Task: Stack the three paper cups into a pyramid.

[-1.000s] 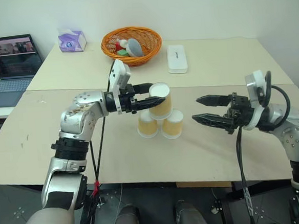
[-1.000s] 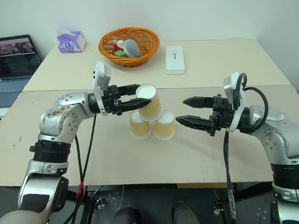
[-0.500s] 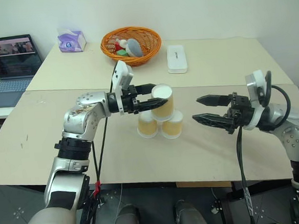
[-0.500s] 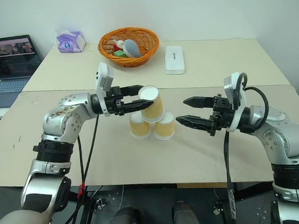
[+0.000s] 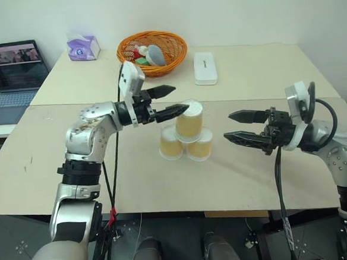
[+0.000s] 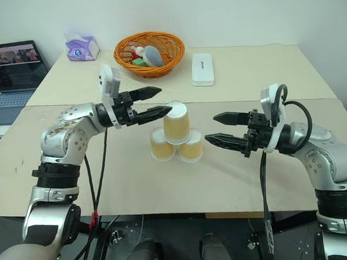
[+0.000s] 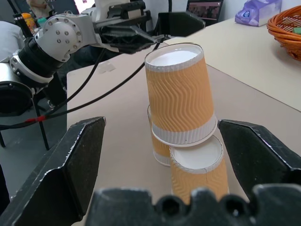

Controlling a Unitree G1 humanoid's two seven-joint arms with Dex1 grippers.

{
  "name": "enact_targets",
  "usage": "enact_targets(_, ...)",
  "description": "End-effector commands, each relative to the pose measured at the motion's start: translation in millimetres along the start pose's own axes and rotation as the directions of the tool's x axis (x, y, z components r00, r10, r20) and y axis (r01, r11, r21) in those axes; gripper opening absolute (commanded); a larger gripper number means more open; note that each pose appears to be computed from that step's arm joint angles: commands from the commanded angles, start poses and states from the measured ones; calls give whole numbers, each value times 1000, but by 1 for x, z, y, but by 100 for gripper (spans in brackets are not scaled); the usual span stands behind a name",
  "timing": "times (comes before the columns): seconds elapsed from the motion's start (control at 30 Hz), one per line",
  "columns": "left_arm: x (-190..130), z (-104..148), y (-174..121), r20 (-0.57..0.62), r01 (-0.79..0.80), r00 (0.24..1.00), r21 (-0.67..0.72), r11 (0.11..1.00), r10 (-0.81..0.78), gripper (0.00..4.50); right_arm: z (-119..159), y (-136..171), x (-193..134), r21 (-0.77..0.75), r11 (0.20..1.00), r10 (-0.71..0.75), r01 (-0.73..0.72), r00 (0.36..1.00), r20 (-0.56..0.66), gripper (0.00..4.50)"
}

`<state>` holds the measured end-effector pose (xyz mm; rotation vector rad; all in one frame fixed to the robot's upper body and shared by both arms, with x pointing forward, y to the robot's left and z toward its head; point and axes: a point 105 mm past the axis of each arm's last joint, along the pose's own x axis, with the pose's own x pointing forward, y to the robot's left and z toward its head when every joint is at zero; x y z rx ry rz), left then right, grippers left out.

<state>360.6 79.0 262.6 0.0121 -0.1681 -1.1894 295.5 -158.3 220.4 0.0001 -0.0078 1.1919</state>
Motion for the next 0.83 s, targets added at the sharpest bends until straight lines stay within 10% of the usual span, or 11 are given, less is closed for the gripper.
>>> enact_targets(0.03,-11,53,-6,153,-21,988,12,1000,19,431,14,2,-2,-39,999,12,-11,1000,27,450)
enact_targets(0.5,-103,12,40,166,-613,725,-286,737,668,431,9,-5,-7,-32,999,-31,32,999,29,450)
enact_targets(0.83,-148,-34,39,86,-795,540,-278,540,838,431,-11,-46,-50,-61,874,-475,482,874,102,450)
